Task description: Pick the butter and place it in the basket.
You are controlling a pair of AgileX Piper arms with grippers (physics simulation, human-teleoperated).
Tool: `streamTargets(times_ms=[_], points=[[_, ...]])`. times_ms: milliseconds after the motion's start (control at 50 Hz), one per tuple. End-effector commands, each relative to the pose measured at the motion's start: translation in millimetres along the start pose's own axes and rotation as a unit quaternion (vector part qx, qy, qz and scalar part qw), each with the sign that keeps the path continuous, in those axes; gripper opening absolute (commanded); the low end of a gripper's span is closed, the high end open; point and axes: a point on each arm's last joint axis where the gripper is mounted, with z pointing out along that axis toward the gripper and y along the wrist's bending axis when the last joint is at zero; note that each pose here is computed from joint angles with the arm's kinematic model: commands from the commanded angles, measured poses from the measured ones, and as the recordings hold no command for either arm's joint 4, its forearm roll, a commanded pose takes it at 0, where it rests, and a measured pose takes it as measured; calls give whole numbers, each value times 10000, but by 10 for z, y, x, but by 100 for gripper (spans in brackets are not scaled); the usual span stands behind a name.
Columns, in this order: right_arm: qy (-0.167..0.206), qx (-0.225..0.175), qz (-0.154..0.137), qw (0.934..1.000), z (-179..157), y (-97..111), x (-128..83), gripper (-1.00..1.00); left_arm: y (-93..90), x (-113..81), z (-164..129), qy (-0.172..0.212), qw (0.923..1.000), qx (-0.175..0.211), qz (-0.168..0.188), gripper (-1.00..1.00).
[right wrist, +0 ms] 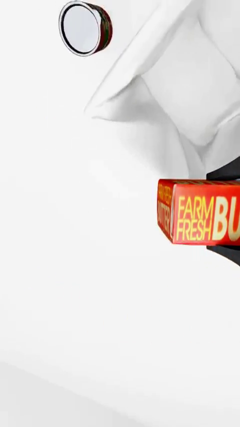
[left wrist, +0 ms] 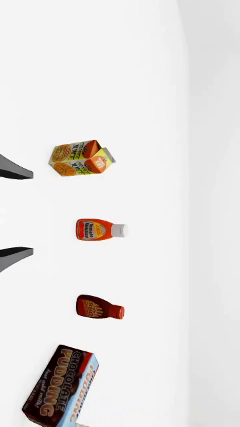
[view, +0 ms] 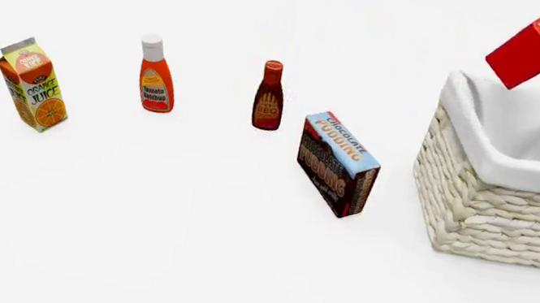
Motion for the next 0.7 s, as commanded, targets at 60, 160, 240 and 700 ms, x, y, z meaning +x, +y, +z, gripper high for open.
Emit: streamTargets(times_ms=[60, 160, 240, 700], points=[[-217, 74, 89, 9997, 15, -138, -164, -100, 0, 0, 0, 1, 10000, 0, 0, 100], [-203, 151, 90, 9996, 79, -206, -155, -100, 0, 0, 0, 0, 10000, 0, -1, 100], [-211, 205, 109, 9995, 110, -248, -173, -100, 0, 0, 0, 0, 10000, 0, 0, 100], [-296, 443, 448, 9976, 207, -546, -190, -100, 0, 0, 0, 0, 10000, 0, 0, 100]])
